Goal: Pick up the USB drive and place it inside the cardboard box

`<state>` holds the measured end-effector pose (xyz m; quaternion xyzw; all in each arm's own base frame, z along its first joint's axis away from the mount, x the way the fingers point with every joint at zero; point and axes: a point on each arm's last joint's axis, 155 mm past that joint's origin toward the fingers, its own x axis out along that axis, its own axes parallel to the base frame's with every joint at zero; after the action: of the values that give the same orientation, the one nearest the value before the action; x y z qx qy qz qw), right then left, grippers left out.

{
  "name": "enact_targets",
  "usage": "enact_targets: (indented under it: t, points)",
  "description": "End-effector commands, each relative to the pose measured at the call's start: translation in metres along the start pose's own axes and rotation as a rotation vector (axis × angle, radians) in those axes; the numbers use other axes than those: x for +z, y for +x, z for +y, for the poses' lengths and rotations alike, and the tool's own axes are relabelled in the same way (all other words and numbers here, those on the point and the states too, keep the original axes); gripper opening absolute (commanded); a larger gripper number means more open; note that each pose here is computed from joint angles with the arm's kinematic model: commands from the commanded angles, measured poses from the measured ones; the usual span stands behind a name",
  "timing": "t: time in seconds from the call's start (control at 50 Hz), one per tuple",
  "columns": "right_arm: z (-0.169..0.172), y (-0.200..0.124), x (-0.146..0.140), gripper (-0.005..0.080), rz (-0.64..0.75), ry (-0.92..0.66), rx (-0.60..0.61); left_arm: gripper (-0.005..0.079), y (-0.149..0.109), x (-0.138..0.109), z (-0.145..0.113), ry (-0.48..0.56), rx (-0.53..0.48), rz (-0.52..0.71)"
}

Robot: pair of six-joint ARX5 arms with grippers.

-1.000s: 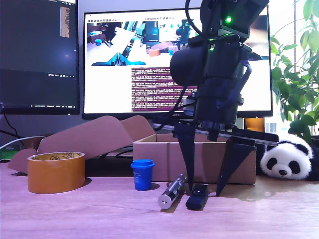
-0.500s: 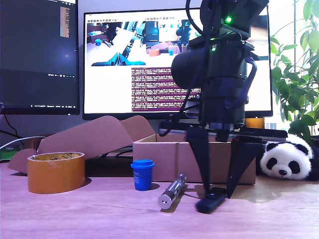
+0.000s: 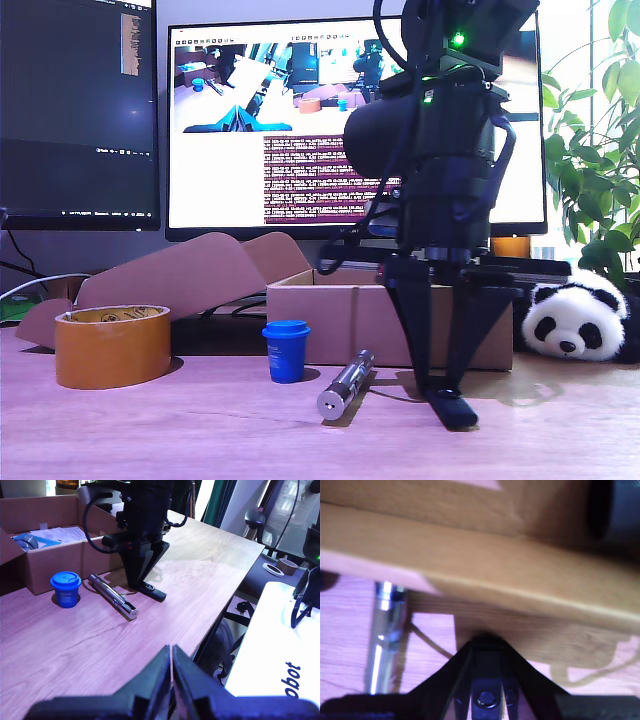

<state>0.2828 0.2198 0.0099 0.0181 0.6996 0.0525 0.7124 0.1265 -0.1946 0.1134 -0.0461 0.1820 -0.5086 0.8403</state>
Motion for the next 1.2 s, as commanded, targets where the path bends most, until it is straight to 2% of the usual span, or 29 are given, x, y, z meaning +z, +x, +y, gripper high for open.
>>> enact_targets:
  t: [0.0, 0.26, 1.04, 1.18]
  points:
    - [0.000, 0.008, -0.006, -0.0010, 0.029, -0.006, -0.010, -0.0019, 0.003, -0.008, 0.002, -0.002, -0.001, 0.015]
    - [0.001, -0.004, -0.009, -0.0010, 0.052, -0.043, -0.025, -0.0019, 0.003, -0.008, 0.004, -0.002, 0.008, 0.014]
    - [0.045, -0.086, 0.044, -0.0010, -0.127, -0.155, 0.068, -0.0019, 0.003, -0.007, 0.007, -0.002, 0.029, 0.011]
    - [0.041, -0.090, 0.054, -0.0010, -0.174, -0.161, 0.033, -0.0019, 0.003, -0.007, 0.008, -0.002, 0.035, 0.010]
